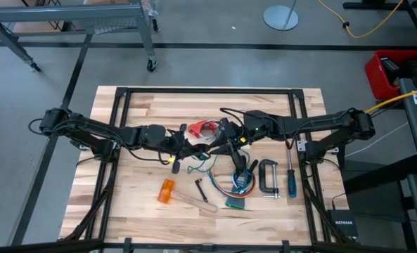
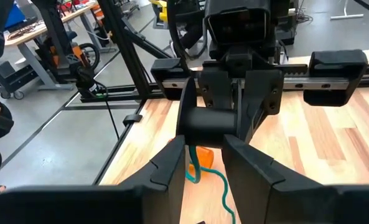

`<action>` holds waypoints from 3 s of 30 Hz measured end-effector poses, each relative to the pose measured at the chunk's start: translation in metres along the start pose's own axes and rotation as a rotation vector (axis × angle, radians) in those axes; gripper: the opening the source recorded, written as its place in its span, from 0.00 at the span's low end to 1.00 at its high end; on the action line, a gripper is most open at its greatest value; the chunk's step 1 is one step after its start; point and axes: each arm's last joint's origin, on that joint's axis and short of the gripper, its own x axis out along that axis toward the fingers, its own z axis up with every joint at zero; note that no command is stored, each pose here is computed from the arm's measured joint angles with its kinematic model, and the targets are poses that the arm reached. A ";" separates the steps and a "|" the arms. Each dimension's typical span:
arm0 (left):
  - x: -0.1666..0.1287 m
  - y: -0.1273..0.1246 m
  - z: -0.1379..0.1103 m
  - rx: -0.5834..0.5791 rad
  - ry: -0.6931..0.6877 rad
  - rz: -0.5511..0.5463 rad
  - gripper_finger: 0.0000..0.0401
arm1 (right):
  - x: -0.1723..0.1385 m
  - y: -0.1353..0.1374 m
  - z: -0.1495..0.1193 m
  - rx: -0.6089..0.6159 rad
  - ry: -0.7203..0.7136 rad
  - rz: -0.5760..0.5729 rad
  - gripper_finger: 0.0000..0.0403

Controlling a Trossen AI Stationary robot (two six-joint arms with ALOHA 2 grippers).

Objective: Coil cords
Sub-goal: Coil the blue wire onto the spool

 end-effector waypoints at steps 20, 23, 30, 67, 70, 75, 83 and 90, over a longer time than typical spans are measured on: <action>-0.001 -0.009 -0.014 0.002 0.147 -0.037 0.00 | 0.008 -0.005 -0.014 0.078 0.101 0.000 0.28; -0.001 -0.010 -0.014 0.002 0.147 -0.037 0.00 | 0.016 -0.008 -0.021 0.102 0.128 -0.002 0.28; -0.001 -0.010 -0.014 -0.004 0.147 -0.037 0.00 | 0.025 -0.010 -0.026 0.106 0.136 0.051 0.28; -0.001 -0.010 -0.012 -0.006 0.127 -0.038 0.00 | 0.030 0.005 -0.019 0.057 0.044 0.014 0.28; -0.001 -0.012 -0.013 -0.007 0.137 -0.043 0.00 | 0.030 0.005 -0.019 0.057 0.044 0.013 0.28; -0.002 -0.017 -0.017 -0.003 0.178 -0.057 0.00 | 0.030 0.005 -0.019 0.056 0.045 0.015 0.28; -0.002 -0.017 -0.017 -0.003 0.177 -0.053 0.00 | 0.030 0.006 -0.020 0.058 0.053 0.041 0.28; -0.001 -0.014 -0.015 -0.004 0.155 -0.042 0.00 | 0.032 0.005 -0.021 0.058 0.056 0.036 0.28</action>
